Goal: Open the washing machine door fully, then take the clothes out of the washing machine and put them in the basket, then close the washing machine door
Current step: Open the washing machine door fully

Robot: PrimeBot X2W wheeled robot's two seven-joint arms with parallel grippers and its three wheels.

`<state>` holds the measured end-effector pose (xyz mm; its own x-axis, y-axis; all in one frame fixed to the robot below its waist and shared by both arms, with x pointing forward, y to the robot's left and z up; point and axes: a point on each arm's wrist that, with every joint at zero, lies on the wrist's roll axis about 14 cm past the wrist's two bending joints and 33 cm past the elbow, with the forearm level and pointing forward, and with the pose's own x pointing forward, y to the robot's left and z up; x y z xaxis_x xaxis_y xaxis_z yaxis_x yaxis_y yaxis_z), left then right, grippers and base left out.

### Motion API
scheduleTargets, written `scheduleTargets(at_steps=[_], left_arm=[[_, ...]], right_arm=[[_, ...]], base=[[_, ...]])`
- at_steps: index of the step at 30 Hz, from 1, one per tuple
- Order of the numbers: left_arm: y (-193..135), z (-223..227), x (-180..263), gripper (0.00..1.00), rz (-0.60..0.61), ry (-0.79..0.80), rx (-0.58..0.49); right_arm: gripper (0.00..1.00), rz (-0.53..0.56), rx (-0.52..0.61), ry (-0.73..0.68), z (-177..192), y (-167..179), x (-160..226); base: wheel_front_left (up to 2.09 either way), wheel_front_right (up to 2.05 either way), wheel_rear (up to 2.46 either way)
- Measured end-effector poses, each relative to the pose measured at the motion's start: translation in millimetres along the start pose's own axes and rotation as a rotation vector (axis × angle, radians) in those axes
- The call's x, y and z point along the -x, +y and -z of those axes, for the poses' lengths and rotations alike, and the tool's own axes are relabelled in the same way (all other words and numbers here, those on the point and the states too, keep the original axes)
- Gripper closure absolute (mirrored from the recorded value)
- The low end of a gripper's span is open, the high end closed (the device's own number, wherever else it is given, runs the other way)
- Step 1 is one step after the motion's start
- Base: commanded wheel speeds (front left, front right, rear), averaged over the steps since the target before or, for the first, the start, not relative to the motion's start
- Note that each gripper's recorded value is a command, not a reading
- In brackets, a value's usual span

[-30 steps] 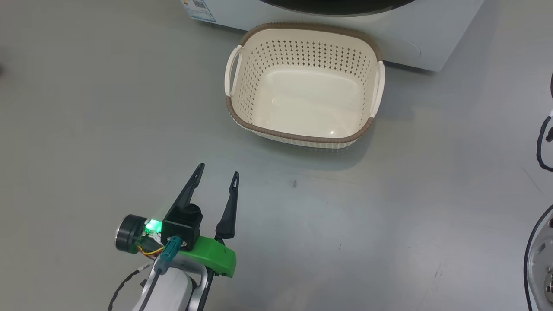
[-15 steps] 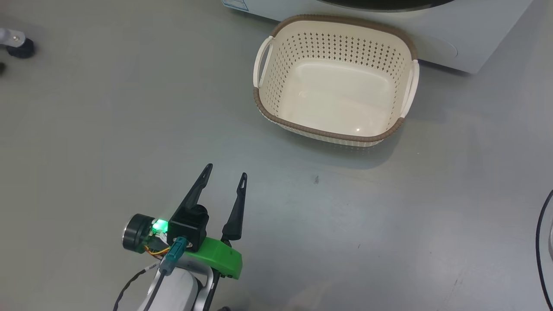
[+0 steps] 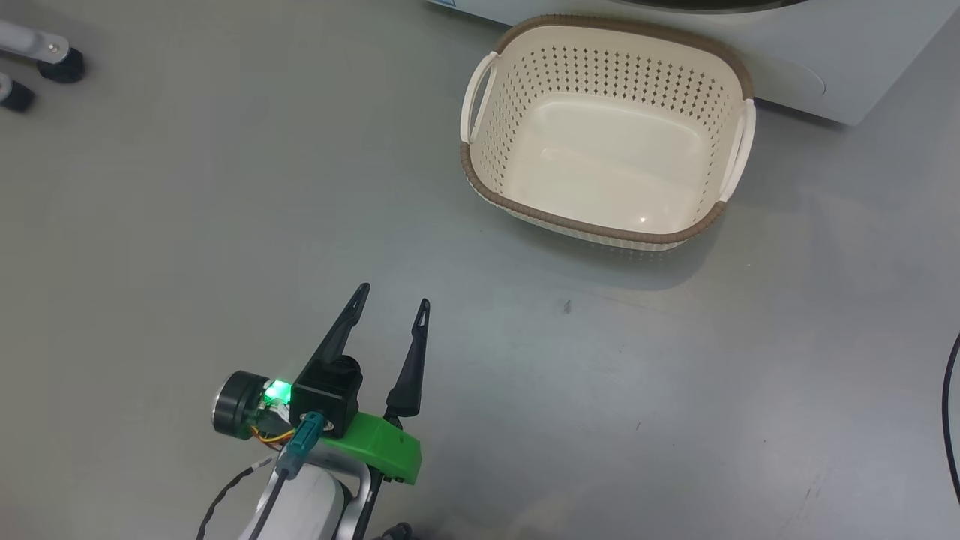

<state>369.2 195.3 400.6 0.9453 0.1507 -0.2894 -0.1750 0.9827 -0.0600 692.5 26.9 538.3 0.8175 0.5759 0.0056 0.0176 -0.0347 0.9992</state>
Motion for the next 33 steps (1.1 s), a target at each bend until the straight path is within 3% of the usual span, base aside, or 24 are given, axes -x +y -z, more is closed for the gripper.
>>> scheduleTargets(at_steps=[16, 20, 33], left_arm=[[11.1, -0.4, 0.9, 0.0, -0.036, 0.001, -0.004], [11.3, -0.9, 0.2, 0.0, -0.038, 0.0, -0.005], [16.7, -1.4, 0.4, 0.0, -0.056, -0.001, -0.006]], right_arm=[[1.0, 0.04, -0.057, 0.032, 5.1, -10.6, -18.1], [1.0, 0.01, -0.075, 0.031, 0.3, 0.6, -25.2], [1.0, 0.092, -0.088, 0.1, 7.7, -25.5, -27.6]], base=[[0.0, 0.0, 0.0], [0.0, 0.0, 0.0], [0.0, 0.0, 0.0]])
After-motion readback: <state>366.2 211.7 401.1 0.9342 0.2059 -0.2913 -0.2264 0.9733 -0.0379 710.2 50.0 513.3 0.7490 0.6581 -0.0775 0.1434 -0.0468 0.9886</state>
